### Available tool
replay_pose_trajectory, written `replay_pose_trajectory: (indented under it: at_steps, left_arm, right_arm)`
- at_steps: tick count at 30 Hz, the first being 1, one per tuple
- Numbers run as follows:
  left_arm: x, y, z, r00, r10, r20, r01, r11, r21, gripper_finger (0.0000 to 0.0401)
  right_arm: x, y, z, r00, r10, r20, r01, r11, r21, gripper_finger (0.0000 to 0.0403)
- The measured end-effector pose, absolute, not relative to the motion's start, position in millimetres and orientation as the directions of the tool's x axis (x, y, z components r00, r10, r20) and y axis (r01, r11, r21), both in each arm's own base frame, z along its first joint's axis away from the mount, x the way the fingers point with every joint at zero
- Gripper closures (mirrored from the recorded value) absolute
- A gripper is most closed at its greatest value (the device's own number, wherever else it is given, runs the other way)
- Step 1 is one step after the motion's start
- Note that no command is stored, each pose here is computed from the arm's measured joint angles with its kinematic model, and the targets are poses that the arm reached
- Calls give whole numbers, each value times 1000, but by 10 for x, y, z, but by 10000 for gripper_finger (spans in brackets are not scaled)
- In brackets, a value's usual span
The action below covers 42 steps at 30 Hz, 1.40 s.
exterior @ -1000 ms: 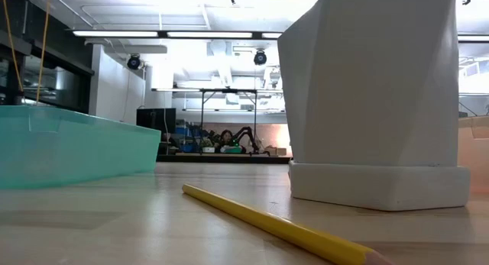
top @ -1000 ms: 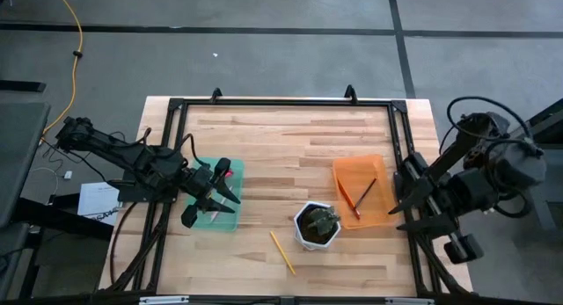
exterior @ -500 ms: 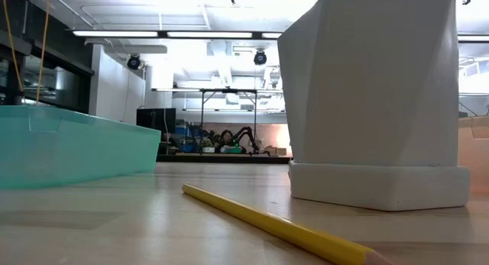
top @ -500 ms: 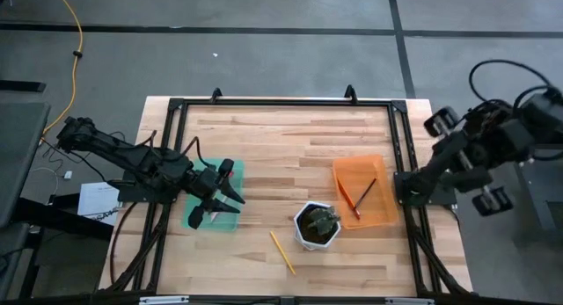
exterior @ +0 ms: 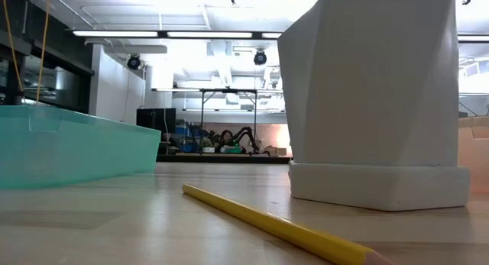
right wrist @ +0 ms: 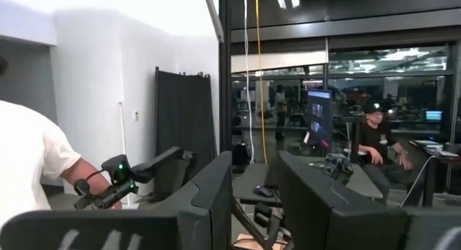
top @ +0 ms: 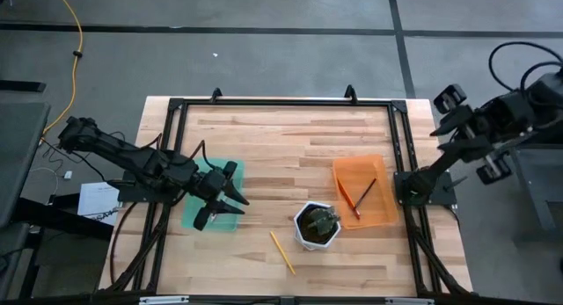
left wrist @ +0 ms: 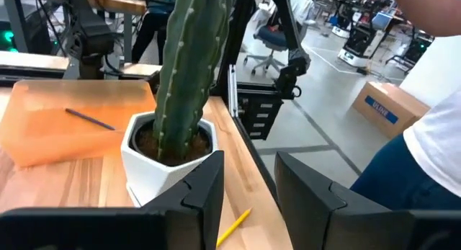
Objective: Sort pens & pencils
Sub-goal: Put the yellow pencil into the orange bin
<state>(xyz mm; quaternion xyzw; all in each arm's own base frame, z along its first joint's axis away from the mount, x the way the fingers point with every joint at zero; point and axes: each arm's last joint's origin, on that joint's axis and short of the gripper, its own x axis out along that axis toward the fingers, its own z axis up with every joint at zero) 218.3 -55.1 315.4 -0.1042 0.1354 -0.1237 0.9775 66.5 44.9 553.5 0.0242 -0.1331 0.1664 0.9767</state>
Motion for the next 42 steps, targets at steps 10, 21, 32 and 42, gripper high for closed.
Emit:
replay_pose_trajectory:
  at_steps: [10, 21, 32, 42]
  left_arm:
    - [2204, -547, 3135, 939, -239, -246, 179, 953, -243, 290]
    - [2205, -541, 3134, 944, -220, -247, 157, 955, -253, 291]
    - [2241, -569, 3075, 918, -279, -282, 187, 931, -314, 291]
    - [2468, -631, 2815, 877, -290, -384, 169, 933, -318, 291]
  right_arm:
    - [329, 150, 5440, 882, 295, 366, -320, 947, 9, 300]
    - [475, 302, 4358, 759, 261, 596, -373, 925, 69, 300]
    - [607, 331, 3692, 854, 42, 518, -250, 907, 338, 300]
    - [664, 321, 3531, 938, -89, 334, -71, 896, 438, 300]
